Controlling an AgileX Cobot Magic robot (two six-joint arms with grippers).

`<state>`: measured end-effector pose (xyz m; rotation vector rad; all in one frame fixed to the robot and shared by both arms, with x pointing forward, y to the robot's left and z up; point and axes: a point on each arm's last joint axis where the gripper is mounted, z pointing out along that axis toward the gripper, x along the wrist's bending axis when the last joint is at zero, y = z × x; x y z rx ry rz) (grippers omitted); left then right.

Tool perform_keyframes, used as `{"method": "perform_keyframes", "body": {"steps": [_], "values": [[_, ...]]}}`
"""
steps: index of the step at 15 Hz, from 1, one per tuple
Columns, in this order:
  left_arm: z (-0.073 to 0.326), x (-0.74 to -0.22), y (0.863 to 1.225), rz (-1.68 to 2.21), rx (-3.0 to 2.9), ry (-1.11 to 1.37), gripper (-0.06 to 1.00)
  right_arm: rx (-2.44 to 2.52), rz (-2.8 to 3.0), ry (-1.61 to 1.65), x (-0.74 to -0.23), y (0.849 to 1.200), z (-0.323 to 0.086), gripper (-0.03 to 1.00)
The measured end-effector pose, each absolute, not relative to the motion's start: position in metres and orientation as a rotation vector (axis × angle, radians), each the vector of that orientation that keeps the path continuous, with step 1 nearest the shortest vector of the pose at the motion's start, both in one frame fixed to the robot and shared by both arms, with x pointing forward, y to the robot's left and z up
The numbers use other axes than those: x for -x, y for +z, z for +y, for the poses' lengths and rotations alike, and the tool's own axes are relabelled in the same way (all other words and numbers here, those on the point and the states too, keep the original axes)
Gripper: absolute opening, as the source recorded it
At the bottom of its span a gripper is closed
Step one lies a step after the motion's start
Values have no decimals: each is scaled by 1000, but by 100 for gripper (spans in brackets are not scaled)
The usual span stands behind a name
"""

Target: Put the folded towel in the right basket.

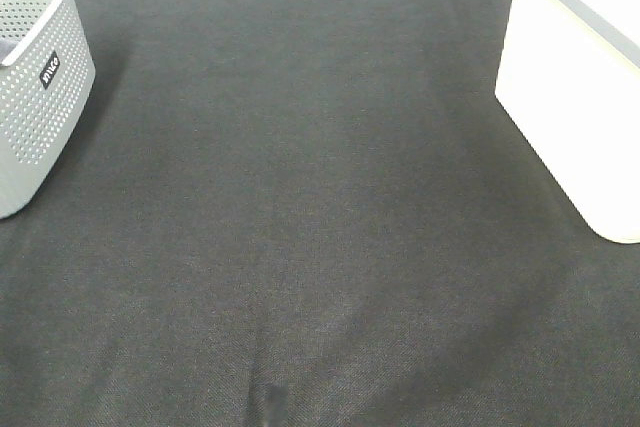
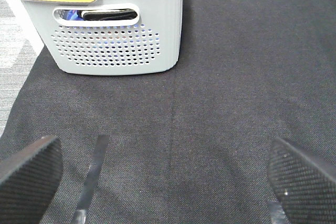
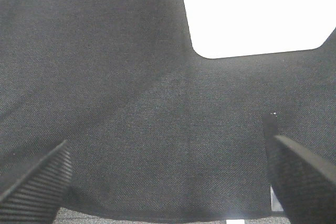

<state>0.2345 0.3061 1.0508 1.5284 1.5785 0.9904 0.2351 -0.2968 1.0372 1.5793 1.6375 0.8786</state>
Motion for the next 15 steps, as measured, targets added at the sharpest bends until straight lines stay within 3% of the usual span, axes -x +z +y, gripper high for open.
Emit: {"method": "perform_keyframes", "body": {"steps": [15], "values": [[306,-234,1051,1578,-1528,990,99,-1584,1639,877,-236,1036,-297,96]]}}
